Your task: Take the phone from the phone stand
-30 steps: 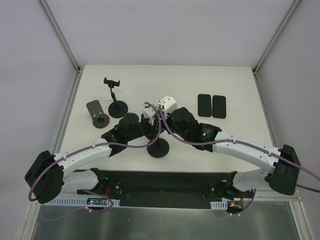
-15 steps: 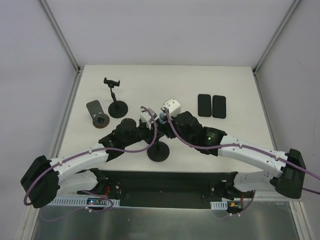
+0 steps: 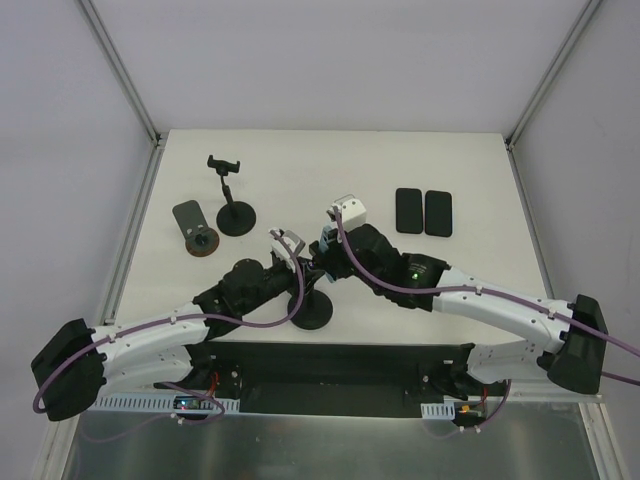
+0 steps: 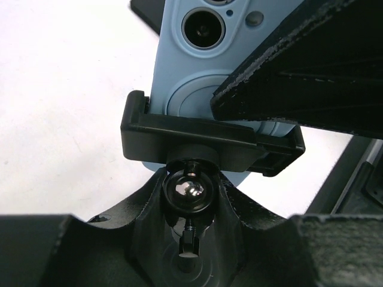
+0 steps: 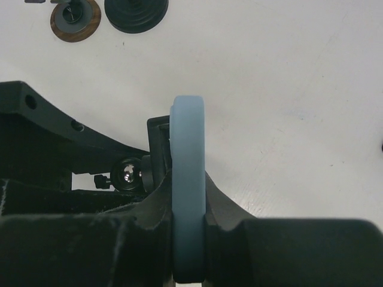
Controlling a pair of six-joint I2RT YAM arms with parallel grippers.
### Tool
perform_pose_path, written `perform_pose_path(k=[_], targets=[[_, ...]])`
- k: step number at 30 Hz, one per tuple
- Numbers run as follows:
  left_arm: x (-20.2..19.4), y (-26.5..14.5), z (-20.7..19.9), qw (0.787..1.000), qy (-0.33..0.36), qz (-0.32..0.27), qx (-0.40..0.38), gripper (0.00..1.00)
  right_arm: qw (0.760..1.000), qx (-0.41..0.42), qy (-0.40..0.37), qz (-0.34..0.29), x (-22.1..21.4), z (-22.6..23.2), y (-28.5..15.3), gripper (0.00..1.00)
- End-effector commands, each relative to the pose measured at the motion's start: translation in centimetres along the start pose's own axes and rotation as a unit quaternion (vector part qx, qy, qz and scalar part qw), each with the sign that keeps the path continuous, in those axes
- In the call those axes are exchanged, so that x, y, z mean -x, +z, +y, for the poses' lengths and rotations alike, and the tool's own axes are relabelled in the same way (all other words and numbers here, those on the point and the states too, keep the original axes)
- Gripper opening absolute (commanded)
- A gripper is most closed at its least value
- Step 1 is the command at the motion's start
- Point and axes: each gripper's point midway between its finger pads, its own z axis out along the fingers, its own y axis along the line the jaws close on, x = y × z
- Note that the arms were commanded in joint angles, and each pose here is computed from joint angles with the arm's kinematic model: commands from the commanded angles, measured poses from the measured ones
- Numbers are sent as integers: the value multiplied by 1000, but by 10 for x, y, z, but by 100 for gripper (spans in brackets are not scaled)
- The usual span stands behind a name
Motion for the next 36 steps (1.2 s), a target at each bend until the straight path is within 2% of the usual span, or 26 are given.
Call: perform_pose_path(k=[1, 12, 21, 27, 36], targets=[[33, -8, 32, 991, -1, -81, 106, 0, 956, -267, -105, 64, -20, -121, -30, 1], [10, -7, 8, 994, -11, -67, 81, 0, 956, -289, -47, 7, 13, -125, -24, 1], [4, -4, -24, 996, 4, -70, 58, 0, 958, -286, -29, -9, 25, -118, -5, 1], [8, -3, -14, 993, 28, -75, 87, 0, 974, -221, -44, -31, 31, -103, 7, 1], [27, 2, 29, 982, 80, -81, 151, 0, 975, -207, -65, -41, 30, -117, -9, 1]])
